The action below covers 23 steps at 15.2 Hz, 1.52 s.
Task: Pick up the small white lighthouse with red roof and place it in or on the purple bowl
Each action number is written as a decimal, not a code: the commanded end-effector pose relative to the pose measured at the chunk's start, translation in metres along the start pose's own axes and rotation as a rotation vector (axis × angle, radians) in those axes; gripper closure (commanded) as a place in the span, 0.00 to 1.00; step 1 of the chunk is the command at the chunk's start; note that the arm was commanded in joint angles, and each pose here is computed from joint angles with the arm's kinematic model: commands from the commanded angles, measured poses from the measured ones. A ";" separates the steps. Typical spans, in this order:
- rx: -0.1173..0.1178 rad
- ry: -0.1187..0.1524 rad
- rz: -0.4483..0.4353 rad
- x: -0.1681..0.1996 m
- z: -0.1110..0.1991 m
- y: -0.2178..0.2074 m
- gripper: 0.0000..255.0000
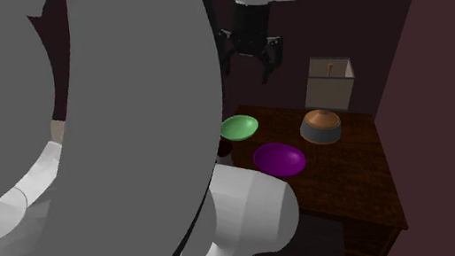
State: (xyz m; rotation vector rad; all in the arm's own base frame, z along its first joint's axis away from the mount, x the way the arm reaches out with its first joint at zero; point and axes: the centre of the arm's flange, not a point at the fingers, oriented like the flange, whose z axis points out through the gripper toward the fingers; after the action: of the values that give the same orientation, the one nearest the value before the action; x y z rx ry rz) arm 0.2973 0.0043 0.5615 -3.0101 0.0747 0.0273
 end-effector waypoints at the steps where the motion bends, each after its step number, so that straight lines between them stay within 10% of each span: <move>1: 0.000 0.000 0.000 0.000 0.000 0.000 0.00; 23: -0.199 0.109 0.042 0.058 0.266 -0.129 0.00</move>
State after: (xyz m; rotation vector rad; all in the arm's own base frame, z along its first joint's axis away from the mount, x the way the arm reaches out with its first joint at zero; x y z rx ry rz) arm 0.3565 0.1580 0.3256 -3.2014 0.1505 -0.1229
